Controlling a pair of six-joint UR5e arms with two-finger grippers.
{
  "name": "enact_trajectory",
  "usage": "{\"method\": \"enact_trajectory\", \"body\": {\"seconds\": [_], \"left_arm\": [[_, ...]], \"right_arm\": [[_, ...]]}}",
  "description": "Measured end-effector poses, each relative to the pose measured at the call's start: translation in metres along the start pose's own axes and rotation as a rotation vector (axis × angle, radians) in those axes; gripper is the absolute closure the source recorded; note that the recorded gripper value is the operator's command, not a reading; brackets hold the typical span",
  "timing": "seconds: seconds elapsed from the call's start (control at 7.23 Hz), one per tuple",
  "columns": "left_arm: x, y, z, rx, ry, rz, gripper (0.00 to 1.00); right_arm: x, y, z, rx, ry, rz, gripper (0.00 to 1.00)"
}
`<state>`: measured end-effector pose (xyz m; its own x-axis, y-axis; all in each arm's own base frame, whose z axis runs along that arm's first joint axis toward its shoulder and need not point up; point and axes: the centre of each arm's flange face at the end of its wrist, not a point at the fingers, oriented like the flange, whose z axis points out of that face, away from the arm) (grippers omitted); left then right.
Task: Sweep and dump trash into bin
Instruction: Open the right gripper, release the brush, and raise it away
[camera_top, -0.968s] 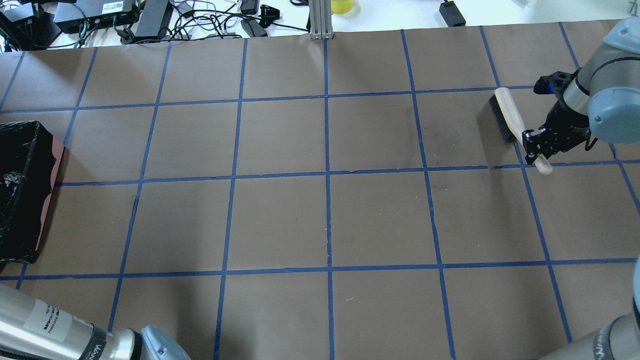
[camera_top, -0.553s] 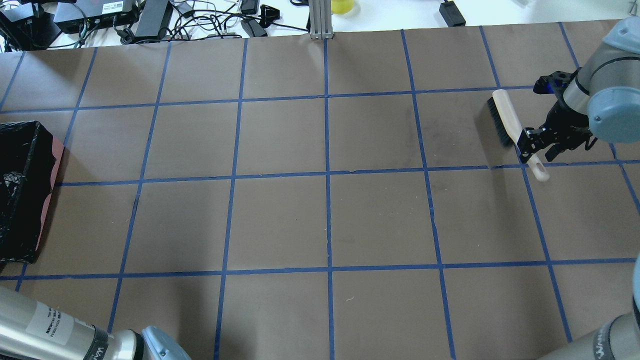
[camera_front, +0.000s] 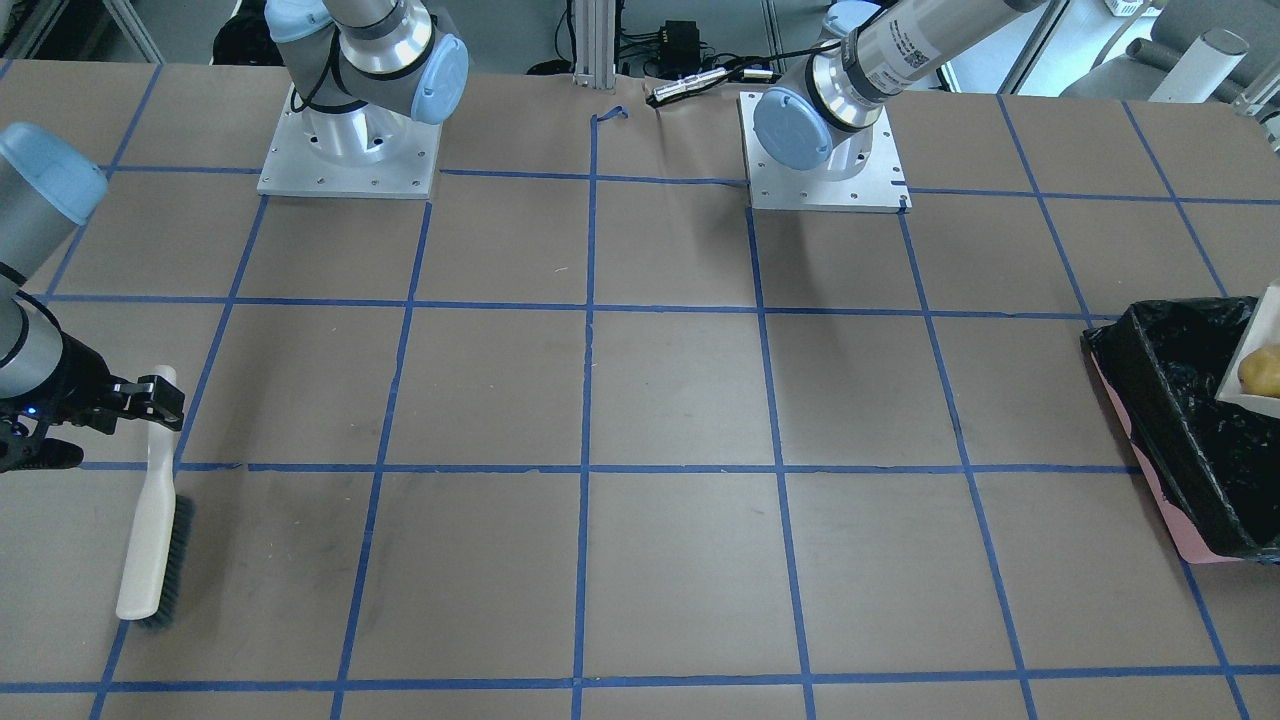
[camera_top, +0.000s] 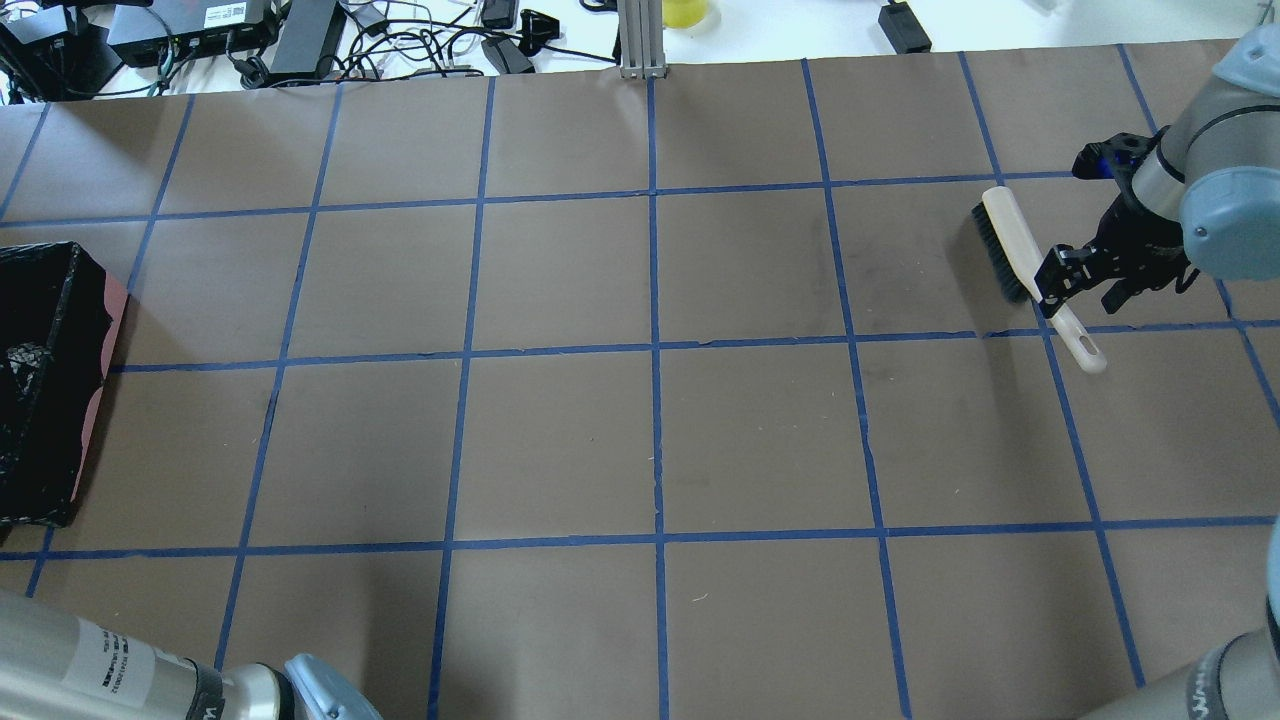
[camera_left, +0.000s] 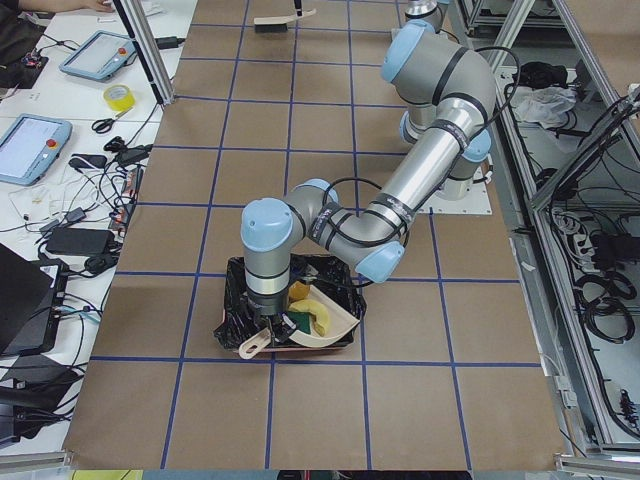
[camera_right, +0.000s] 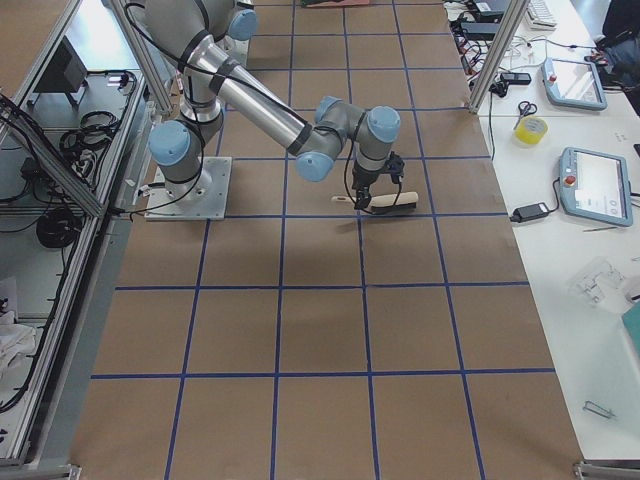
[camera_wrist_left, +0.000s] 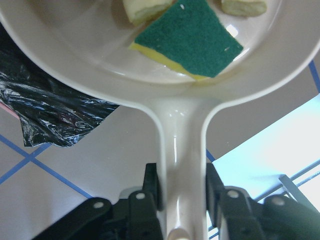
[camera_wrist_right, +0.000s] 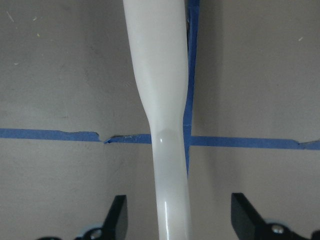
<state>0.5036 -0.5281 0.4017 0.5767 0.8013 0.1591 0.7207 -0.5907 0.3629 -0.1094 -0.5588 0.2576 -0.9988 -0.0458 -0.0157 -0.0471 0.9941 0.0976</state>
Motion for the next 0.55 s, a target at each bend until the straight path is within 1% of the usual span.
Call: {"method": "enact_trajectory", "body": {"seconds": [0.14,0.28,0.42,0.55], "left_arm": [[-0.002,-0.012,-0.006,-0.033,0.001,0.004,1.0],[-0.003,-0.022,-0.011,-0.056,0.002,0.005,1.0],[-0.003,-0.033,-0.012,-0.072,0.003,0.007,1.0],[-0.004,-0.041,-0.013,-0.102,0.003,0.017,1.0]], "right_arm": [[0.001,0.0,-0.008,0.006,0.013,0.002,0.15],[0.003,-0.001,-0.023,0.013,0.022,0.003,0.08],[0.003,-0.002,-0.05,0.023,0.027,0.005,0.0],[0.002,0.001,-0.089,0.043,0.034,0.014,0.0]]}}
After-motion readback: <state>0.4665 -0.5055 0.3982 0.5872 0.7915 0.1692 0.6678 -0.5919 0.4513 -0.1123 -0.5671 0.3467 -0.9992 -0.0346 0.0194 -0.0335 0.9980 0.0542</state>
